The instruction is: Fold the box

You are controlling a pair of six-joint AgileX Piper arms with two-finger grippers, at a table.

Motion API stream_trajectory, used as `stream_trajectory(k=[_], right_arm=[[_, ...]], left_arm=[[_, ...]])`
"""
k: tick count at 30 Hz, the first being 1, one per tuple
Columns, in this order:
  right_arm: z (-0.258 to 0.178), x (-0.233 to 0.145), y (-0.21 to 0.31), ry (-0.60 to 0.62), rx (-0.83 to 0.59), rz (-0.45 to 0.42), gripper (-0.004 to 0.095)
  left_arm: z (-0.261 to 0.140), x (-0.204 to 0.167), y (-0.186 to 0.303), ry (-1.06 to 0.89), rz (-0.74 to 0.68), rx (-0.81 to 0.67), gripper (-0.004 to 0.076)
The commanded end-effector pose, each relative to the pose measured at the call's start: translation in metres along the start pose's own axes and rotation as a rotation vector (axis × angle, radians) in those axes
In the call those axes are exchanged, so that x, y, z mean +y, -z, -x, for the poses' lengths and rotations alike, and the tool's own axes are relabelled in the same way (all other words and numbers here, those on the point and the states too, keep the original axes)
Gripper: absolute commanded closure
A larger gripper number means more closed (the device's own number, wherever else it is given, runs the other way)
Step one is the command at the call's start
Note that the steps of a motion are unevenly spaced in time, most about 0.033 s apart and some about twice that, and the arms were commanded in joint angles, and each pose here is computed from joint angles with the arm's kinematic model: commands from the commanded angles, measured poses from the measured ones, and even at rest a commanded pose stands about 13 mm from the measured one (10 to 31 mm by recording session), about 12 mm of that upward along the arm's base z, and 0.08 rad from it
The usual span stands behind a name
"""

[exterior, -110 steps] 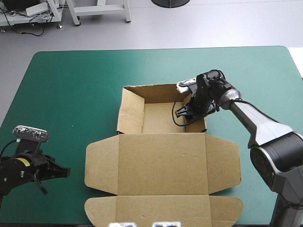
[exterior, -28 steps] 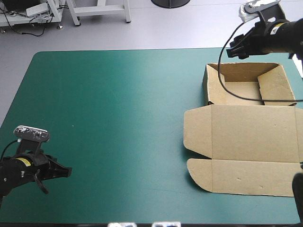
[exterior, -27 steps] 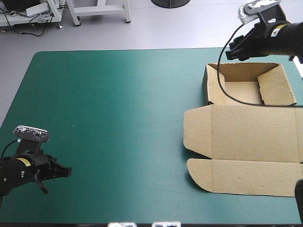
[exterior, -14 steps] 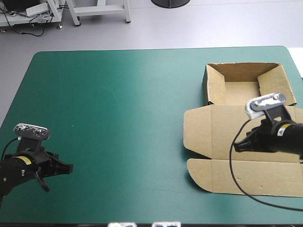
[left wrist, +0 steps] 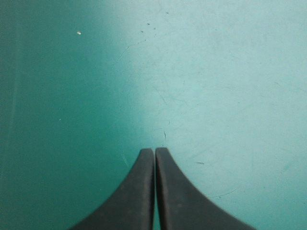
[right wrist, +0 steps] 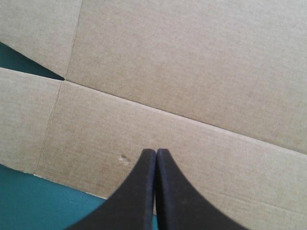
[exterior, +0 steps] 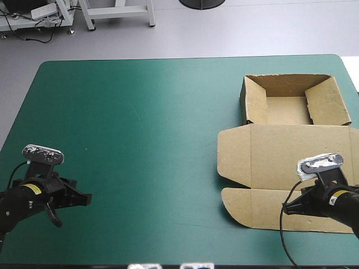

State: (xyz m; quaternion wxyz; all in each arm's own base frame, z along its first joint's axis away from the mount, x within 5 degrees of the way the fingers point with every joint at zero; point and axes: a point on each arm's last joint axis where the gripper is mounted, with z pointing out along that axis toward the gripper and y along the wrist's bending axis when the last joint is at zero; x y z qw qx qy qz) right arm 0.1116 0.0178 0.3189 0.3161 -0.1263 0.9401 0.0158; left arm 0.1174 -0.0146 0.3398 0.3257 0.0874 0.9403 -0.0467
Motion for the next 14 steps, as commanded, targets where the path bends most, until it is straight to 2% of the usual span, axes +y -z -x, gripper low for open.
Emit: stream_trajectory(k=[1, 6, 14], right_arm=[[0.011, -0.002, 0.007, 0.004, -0.102, -0.026, 0.0932], [0.012, -0.002, 0.007, -0.008, -0.108, -0.024, 0.0932], [0.012, -0.002, 0.007, -0.014, -0.117, -0.025, 0.0933]], left_arm=[[0.01, -0.002, 0.004, -0.021, -0.003, -0.09, 0.0729], [-0.002, -0.002, 0.001, -0.013, 0.009, -0.164, 0.0729], [-0.016, -0.004, -0.002, -0.005, 0.0, -0.175, 0.0729]])
